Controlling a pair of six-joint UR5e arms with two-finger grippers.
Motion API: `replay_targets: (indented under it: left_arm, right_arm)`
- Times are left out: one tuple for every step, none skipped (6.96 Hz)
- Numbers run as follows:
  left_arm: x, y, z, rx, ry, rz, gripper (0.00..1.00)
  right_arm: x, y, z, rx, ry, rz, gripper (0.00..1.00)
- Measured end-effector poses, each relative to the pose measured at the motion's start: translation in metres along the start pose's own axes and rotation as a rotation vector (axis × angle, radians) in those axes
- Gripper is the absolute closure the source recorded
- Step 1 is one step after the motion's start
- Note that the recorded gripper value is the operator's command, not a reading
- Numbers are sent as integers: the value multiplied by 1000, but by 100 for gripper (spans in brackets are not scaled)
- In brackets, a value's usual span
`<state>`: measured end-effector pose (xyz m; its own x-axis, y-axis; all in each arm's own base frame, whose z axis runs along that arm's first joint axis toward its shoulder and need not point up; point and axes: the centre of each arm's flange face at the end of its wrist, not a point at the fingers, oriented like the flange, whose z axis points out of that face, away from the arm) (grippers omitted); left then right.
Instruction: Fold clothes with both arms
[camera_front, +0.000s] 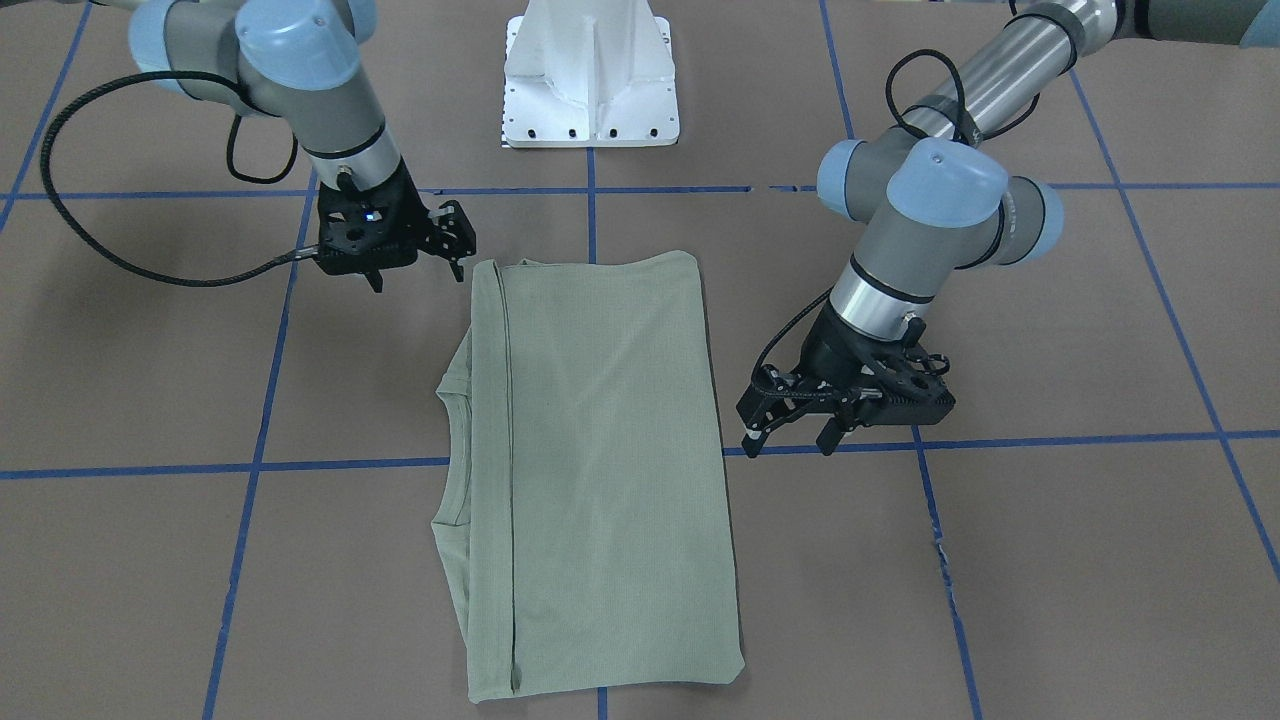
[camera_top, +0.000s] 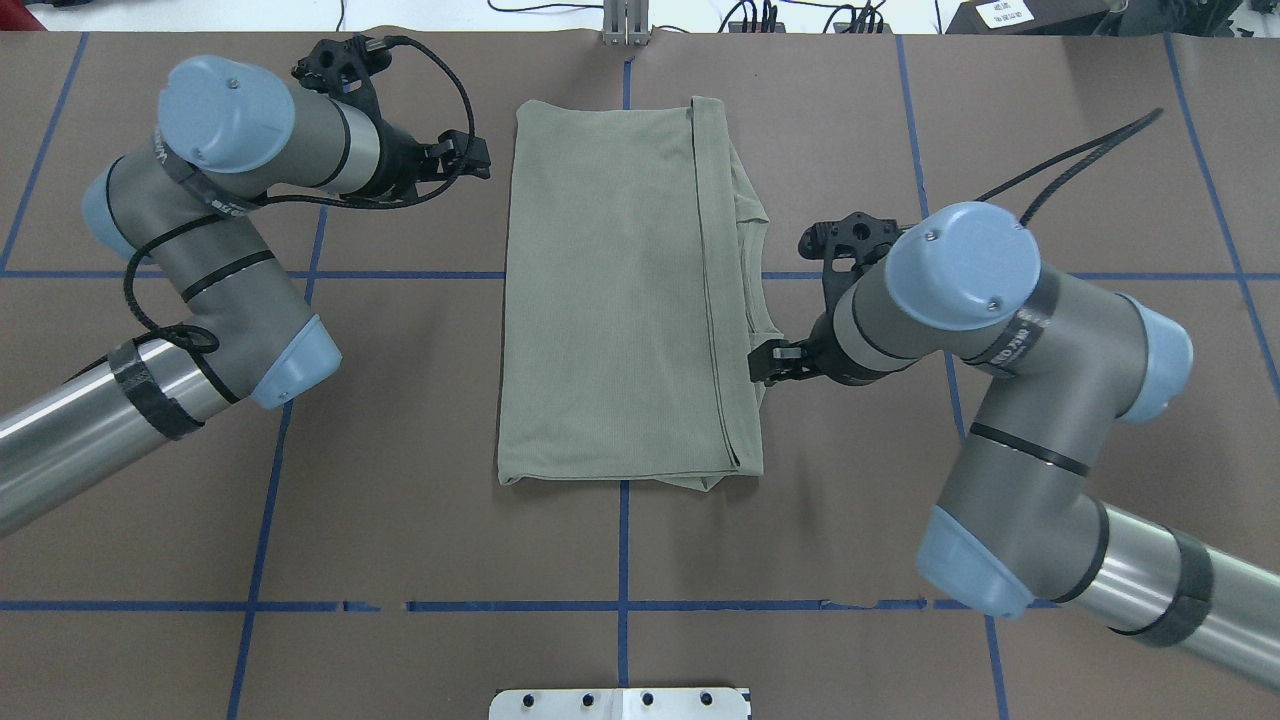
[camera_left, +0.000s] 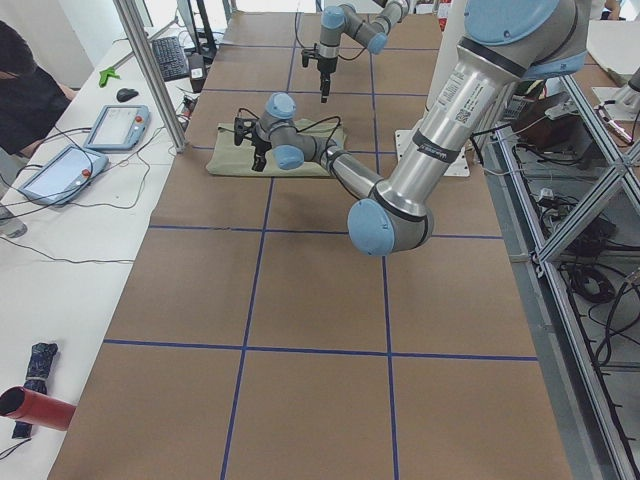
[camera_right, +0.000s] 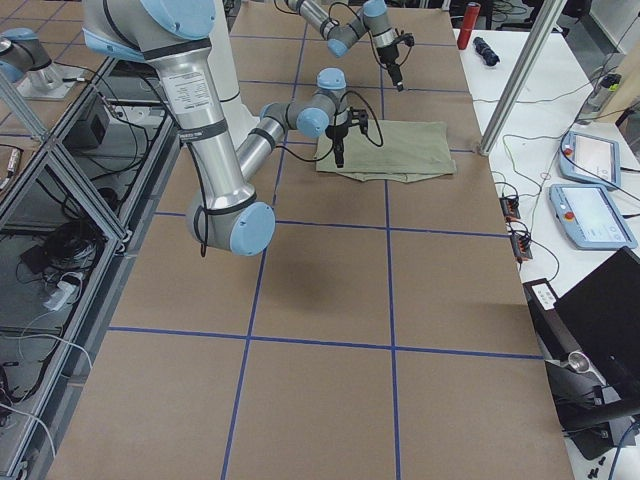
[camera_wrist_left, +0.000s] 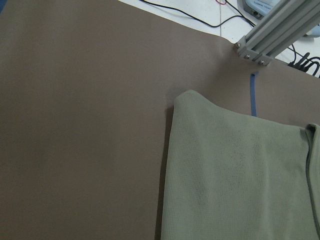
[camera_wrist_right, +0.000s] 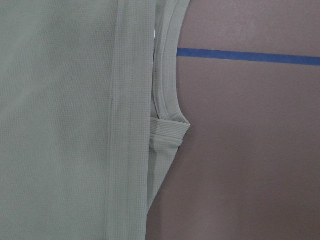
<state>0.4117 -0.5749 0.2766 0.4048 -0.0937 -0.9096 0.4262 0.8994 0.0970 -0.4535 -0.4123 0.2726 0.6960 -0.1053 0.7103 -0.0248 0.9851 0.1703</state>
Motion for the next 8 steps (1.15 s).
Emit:
replay_targets:
  left_arm:
    - [2,9,-20,-15,-7,0,0]
    - [3,15,-32,-23,-10,1,0]
    - [3,18,-36,-27,-12,1,0]
    - [3,19,-37,-29,-13,2,0]
    - [3,20,-37,-31,-13,1,0]
    - [2,21,-35,-33,-15,1,0]
    - [1,21,-33,-34,-17,1,0]
    - [1,22,-32,-36,-18,1,0]
  right_arm:
    - [-26,-1,20,7,42,-43,0]
    - [-49,-2,37,15,73,-71,0]
    - [-63,-2,51,15,96,-92,0]
    - [-69,-1,61,8,110,-117,0]
    - [-71,3,67,-8,123,-144,0]
    - [-70,7,73,-31,147,-169,0]
    - [-68,11,76,-56,175,-192,0]
    - [-67,15,79,-79,202,-205,0]
